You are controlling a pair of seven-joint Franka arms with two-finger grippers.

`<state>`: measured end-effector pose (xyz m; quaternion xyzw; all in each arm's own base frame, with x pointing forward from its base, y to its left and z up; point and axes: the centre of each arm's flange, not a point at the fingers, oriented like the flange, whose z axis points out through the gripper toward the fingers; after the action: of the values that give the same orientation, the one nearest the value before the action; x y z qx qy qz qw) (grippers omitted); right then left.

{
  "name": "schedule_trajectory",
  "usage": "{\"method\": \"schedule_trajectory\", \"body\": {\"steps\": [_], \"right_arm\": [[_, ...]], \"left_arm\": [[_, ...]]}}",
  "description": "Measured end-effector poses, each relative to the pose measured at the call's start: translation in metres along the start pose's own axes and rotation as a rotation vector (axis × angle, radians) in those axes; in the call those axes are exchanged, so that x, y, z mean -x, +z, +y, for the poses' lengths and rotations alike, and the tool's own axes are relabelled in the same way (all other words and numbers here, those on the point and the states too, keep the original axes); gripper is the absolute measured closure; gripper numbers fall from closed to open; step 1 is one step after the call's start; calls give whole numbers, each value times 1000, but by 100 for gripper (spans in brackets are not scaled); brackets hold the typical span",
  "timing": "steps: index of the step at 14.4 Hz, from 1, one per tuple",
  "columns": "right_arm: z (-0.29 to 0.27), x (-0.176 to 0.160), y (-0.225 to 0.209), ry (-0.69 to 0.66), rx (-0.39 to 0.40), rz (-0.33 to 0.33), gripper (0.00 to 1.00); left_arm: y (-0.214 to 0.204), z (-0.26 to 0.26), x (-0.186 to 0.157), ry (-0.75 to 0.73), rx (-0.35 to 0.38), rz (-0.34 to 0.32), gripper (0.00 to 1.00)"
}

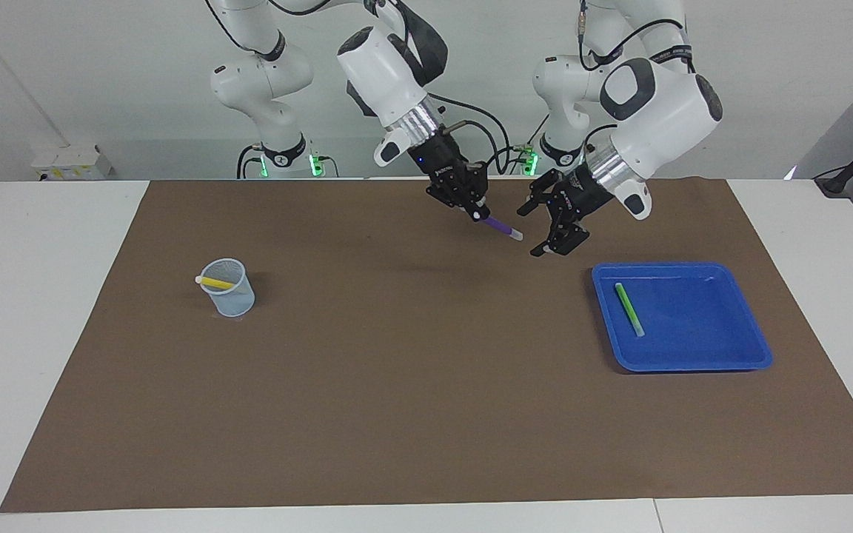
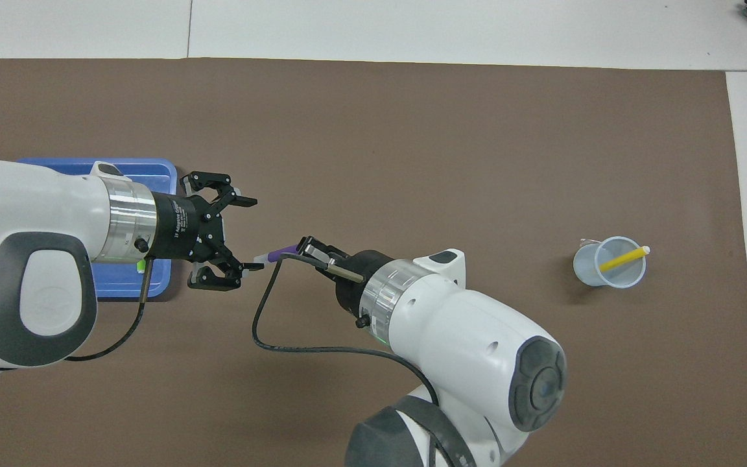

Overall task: Right arm passes pens to left for tray arrangement
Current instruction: 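Close the left gripper on the purple pen held by the right gripper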

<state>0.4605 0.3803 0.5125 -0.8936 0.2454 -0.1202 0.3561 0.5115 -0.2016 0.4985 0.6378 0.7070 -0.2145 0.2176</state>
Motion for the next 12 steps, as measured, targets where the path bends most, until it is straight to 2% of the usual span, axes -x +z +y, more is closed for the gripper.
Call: {"method": "schedule_trajectory", "body": {"steps": [5,7,8,10,11,12], "right_arm": [[0,0,0,0,0,0,82],[0,0,0,0,0,0,82],[0,0,0,0,0,0,82],[0,0,0,-1,0,0,82],[0,0,0,-2,0,0,82],[0,0,0,-2,0,0,82]], "left_arm": [[18,-16,16,-27,24,-6,0],[19,-16,17,-27,23,-7,9],[19,-16,17,-27,23,-8,10],[19,-16,17,-28,23,-8,20],[19,-17,17,-27,22,-8,20],[20,-17,18,-26,21,-8,31]]}}
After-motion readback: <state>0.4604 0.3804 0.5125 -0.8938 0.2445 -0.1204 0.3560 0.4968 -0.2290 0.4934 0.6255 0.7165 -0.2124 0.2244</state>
